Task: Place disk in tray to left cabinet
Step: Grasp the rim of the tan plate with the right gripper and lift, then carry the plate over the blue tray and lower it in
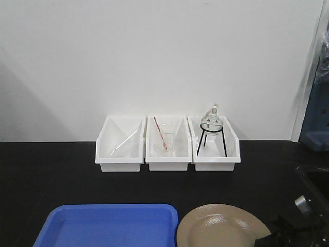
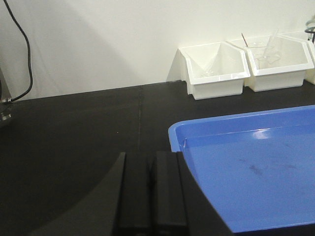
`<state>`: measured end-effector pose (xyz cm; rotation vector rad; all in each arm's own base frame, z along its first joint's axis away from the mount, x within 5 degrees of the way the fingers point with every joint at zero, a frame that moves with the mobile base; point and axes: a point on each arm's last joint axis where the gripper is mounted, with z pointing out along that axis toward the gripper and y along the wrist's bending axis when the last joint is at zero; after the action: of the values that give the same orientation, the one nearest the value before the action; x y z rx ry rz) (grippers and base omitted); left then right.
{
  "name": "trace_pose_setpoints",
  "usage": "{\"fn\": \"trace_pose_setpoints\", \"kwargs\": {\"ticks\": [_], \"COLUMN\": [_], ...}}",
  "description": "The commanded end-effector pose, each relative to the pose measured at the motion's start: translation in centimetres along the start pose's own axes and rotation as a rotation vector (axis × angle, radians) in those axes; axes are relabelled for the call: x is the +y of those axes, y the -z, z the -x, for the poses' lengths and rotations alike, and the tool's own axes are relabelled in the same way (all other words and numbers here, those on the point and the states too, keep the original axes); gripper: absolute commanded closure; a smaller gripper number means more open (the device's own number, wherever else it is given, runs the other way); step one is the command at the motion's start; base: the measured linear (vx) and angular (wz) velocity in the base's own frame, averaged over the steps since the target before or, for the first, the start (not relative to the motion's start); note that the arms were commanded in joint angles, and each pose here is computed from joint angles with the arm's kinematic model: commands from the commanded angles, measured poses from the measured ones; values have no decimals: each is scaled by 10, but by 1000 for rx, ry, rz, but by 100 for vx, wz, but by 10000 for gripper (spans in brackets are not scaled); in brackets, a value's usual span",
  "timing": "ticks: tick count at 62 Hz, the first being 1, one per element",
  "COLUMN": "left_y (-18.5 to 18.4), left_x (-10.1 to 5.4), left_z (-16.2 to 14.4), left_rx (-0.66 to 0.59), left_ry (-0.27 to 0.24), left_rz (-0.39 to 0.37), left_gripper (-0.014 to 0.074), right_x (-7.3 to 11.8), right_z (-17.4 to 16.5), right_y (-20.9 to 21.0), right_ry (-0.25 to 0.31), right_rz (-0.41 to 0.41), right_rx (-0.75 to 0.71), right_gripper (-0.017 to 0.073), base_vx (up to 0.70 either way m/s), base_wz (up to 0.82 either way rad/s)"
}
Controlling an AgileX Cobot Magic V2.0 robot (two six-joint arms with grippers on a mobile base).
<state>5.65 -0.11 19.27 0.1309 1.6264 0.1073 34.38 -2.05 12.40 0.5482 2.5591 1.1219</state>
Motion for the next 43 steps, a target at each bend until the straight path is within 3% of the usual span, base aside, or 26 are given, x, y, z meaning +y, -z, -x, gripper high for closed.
{"fn": "trace_pose_setpoints", "kwargs": {"ticks": [1, 13, 23, 29, 37, 43], "left_y": [-1, -1, -1, -1, -1, -1], "left_x": [1, 1, 1, 1, 1, 1], "left_z": [0, 0, 0, 0, 0, 0], "left_rx": [-61, -61, -61, -61, -61, -61], "left_ry": [7, 7, 7, 7, 7, 7], "left_rz": [19, 19, 19, 19, 19, 19], "left_gripper": [597, 597, 597, 597, 597, 597], "right_x": [20, 37, 69, 93, 139, 171], "right_z": [8, 13, 16, 14, 4, -9], "right_y": [12, 15, 23, 21, 9, -6], "right_ry": [31, -27, -48, 6, 99, 138], "right_rz": [59, 235, 451, 493, 536, 553], "right_rx": [-58, -116, -191, -184, -132, -82], "right_gripper": [576, 568, 564, 564, 564, 564], "base_vx": [0, 0, 0, 0, 0, 0], "base_wz": [0, 0, 0, 0, 0, 0]}}
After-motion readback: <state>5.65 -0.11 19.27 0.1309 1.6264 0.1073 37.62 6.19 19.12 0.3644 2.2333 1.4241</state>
